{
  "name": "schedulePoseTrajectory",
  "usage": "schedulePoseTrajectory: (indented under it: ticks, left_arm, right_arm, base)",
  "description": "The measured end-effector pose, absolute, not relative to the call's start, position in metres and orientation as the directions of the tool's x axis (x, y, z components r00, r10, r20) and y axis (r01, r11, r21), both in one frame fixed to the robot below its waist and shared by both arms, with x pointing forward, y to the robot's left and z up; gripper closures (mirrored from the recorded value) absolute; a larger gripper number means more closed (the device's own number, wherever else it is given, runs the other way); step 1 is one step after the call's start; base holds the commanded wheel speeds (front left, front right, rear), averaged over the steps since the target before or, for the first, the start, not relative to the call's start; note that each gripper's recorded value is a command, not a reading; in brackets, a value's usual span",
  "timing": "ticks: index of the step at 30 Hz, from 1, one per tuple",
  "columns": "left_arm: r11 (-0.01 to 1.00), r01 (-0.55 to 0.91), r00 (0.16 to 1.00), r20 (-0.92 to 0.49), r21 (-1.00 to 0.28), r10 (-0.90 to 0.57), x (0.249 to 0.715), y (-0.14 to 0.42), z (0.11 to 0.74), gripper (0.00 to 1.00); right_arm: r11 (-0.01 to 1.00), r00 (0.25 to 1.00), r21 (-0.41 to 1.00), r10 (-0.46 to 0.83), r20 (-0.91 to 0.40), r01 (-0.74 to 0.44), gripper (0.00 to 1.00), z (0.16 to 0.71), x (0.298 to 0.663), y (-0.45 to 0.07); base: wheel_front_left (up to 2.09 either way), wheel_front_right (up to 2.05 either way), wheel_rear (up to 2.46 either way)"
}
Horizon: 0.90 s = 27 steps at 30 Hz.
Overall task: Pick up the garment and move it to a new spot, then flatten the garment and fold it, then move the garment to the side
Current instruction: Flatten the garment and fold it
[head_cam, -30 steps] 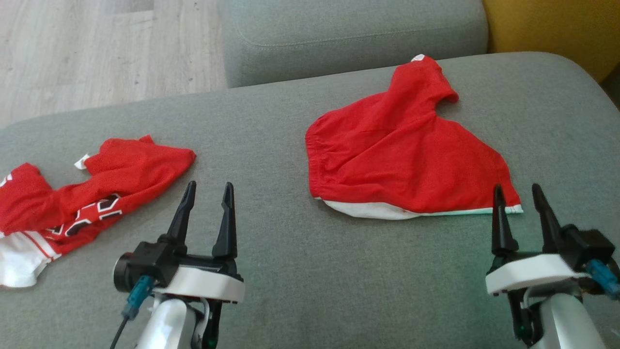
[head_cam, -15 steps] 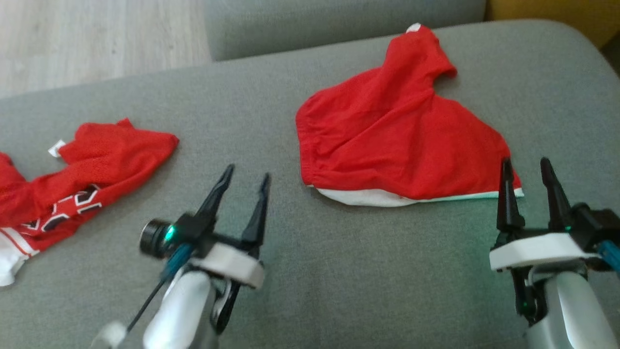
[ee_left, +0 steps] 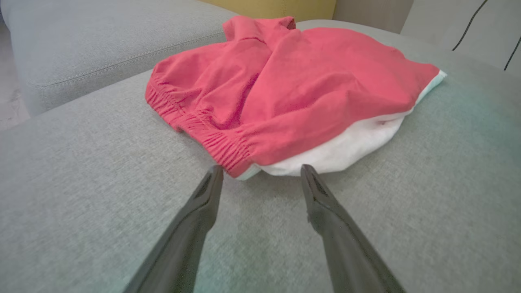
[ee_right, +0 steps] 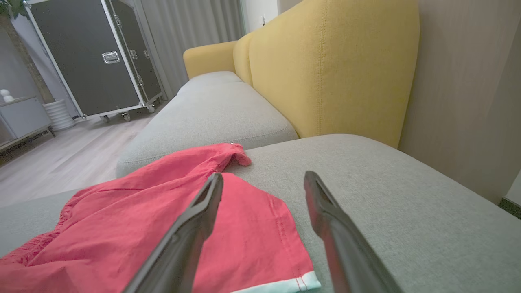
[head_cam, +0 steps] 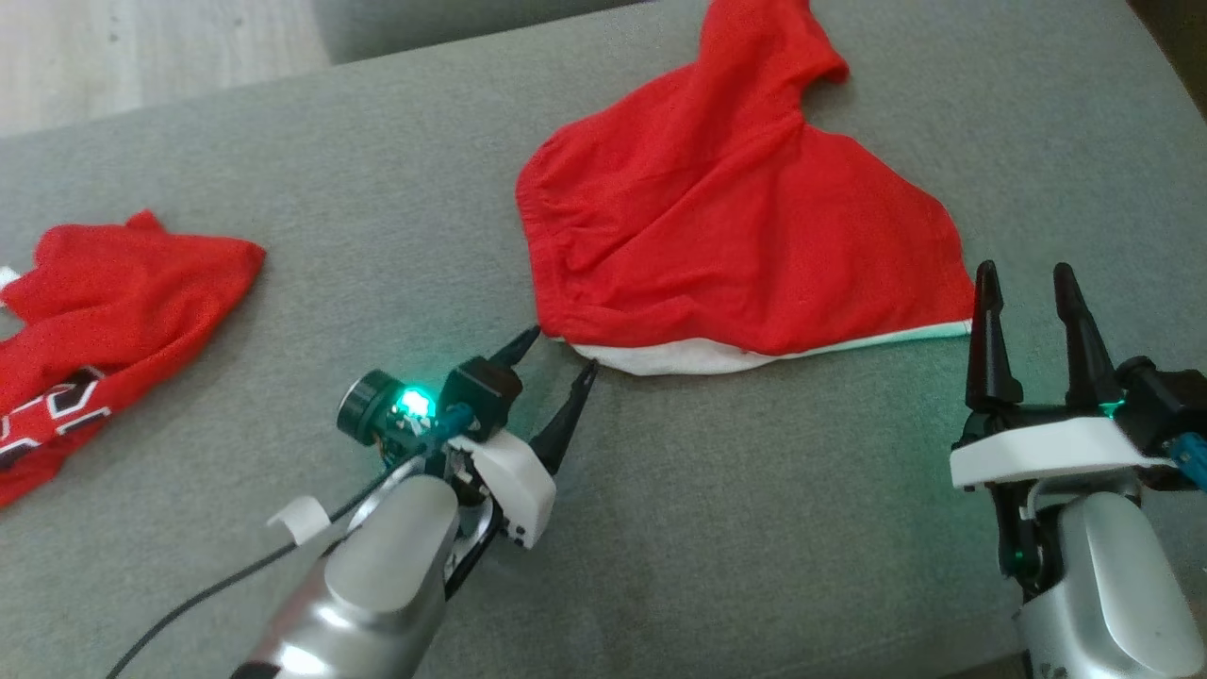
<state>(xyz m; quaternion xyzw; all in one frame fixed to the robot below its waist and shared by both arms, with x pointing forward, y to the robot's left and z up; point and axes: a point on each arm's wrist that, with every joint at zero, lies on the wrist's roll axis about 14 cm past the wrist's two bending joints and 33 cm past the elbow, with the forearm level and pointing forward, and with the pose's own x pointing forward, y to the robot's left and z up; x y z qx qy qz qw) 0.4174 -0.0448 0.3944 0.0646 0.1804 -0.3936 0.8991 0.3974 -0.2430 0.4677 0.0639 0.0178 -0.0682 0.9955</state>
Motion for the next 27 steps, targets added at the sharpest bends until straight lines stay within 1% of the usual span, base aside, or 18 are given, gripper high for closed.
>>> schedulePoseTrajectory:
  ticks: [4,15,16,17,18,24,27]
  left_arm:
    - [0.661,0.748,0.604,-0.343,-0.066,-0.719,0.424,-0.058,0.396,0.0]
    - [0.644,0.76,0.583,-0.352,-0.08,-0.732,0.433,-0.064,0.385,0.0]
    - [0.643,0.761,0.581,-0.352,-0.083,-0.734,0.434,-0.065,0.385,0.09]
    - [0.64,0.763,0.578,-0.351,-0.088,-0.737,0.433,-0.067,0.385,0.65]
    - [0.636,0.766,0.574,-0.349,-0.09,-0.741,0.432,-0.068,0.385,1.0]
    - [0.624,0.778,0.574,-0.324,-0.072,-0.752,0.431,-0.069,0.392,1.0]
    - [0.625,0.778,0.581,-0.31,-0.061,-0.753,0.429,-0.066,0.399,1.0]
  right_arm:
    - [0.975,0.985,0.143,-0.161,-0.056,0.167,0.0,0.464,0.395,-0.251]
    - [0.972,0.982,0.145,-0.179,-0.064,0.186,0.0,0.461,0.393,-0.257]
    - [0.972,0.982,0.143,-0.18,-0.066,0.187,0.0,0.461,0.393,-0.258]
    - [0.972,0.981,0.14,-0.18,-0.07,0.189,0.0,0.459,0.392,-0.258]
    - [0.972,0.98,0.134,-0.182,-0.077,0.191,0.0,0.457,0.392,-0.259]
    - [0.97,0.965,0.085,-0.214,-0.15,0.228,0.0,0.437,0.383,-0.271]
    - [0.977,0.966,0.07,-0.187,-0.179,0.203,0.0,0.428,0.385,-0.263]
  base:
    - [0.0,0.0,0.0]
    - [0.0,0.0,0.0]
    - [0.0,0.0,0.0]
    - [0.0,0.0,0.0]
    - [0.0,0.0,0.0]
    - [0.0,0.0,0.0]
    - [0.0,0.0,0.0]
